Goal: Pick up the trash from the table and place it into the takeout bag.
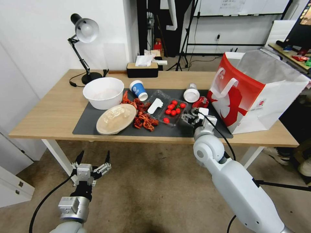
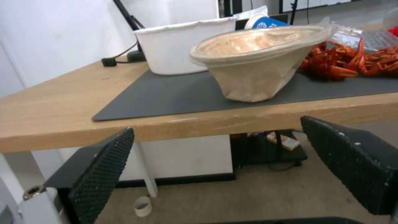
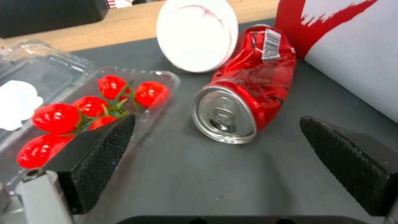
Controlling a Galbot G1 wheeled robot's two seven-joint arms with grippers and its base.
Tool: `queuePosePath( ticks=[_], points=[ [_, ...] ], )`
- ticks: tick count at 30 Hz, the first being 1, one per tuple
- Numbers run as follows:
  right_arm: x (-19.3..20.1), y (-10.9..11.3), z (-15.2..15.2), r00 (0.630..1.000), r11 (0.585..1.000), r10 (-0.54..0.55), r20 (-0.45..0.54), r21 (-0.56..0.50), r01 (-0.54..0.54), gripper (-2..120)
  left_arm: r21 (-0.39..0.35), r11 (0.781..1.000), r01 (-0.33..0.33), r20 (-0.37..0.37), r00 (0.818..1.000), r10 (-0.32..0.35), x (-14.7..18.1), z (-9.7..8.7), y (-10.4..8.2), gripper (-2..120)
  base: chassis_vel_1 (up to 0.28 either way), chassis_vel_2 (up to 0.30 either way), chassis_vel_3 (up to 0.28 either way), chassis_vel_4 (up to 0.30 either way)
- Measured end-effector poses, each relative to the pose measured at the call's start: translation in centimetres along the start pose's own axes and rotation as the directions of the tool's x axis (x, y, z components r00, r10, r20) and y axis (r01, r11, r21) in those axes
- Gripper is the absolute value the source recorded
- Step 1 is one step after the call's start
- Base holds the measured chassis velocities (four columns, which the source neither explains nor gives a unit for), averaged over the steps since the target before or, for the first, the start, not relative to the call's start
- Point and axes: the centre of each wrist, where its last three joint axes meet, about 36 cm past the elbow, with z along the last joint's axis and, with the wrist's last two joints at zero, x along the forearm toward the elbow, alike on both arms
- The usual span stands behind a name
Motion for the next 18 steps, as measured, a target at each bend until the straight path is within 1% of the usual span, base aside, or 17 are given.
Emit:
queuePosePath(
  ticks=[3,6,9,12,18],
  points=[
    [-0.6,-0.3,-0.4,1.0,1.0,0.011,-0.001,0.013,-0.011,100,-0.015,1.0,0.005,0.005,1.0,-0.005,-0.5,-0.3,0.7,100,0.0,0.0,0.0,0.0],
    [-1.4,-0.4,-1.1,1.0,0.999,0.027,-0.001,0.016,-0.027,100,-0.02,1.0,0.002,0.003,1.0,-0.002,-0.7,-0.5,0.9,100,0.0,0.0,0.0,0.0],
    [-1.9,-0.3,-1.6,0.999,0.999,0.039,-0.006,0.012,-0.038,100,-0.02,1.0,0.001,0.001,1.0,-0.001,-0.7,-0.4,0.9,100,0.0,0.0,0.0,0.0],
    [-3.2,0.1,-2.6,0.998,0.998,0.06,-0.022,0.008,-0.059,100,-0.011,1.0,-0.001,-0.013,1.0,0.001,-0.6,0.0,0.6,100,0.0,0.0,0.0,0.0],
    [-4.7,1.0,-3.0,0.997,0.997,0.071,-0.041,0.005,-0.071,100,-0.005,1.0,-0.006,-0.026,1.0,0.006,-0.7,0.6,0.3,100,0.0,0.0,0.0,0.0]
  ],
)
